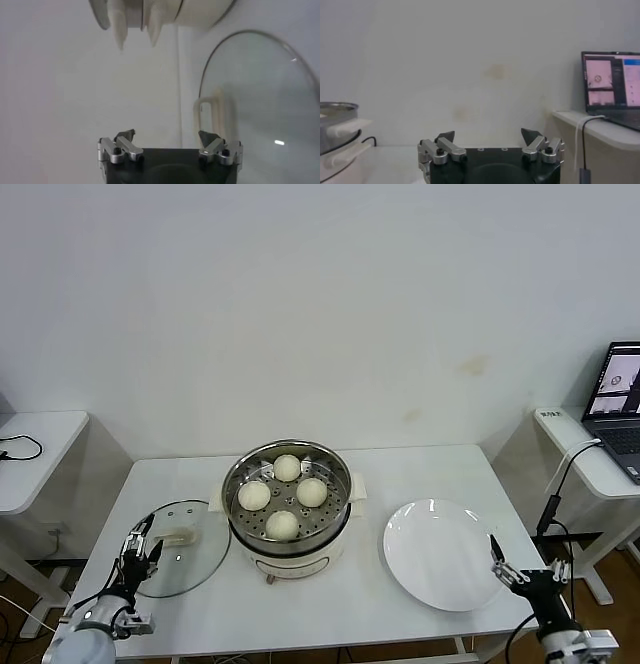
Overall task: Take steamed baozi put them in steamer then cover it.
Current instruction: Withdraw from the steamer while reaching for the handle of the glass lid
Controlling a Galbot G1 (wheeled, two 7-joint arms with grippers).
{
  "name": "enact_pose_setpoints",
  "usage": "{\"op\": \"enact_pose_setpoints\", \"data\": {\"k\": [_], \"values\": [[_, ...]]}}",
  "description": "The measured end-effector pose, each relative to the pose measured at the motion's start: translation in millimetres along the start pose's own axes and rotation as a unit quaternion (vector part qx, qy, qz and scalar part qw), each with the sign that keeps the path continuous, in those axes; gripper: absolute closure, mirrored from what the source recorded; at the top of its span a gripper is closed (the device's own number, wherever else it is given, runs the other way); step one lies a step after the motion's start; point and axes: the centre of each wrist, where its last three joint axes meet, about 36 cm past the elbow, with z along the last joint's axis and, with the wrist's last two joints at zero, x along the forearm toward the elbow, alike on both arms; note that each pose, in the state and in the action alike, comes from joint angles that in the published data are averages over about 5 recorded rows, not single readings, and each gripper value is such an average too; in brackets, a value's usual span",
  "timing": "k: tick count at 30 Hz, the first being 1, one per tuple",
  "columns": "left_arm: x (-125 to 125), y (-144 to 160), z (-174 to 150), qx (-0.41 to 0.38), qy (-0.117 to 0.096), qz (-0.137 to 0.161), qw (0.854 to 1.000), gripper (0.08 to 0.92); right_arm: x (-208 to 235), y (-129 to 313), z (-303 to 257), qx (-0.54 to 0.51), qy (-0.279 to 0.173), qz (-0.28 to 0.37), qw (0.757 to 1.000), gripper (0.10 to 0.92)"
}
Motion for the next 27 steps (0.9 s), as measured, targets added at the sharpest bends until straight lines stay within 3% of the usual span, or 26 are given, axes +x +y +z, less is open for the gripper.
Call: {"op": "enact_pose_setpoints", "data": {"k": [27], "values": [[-42,-3,-2,-0.007,0.001,0.017,1.0,0.177,18,16,8,-0.006,0.012,0.004,1.0,0.199]]}}
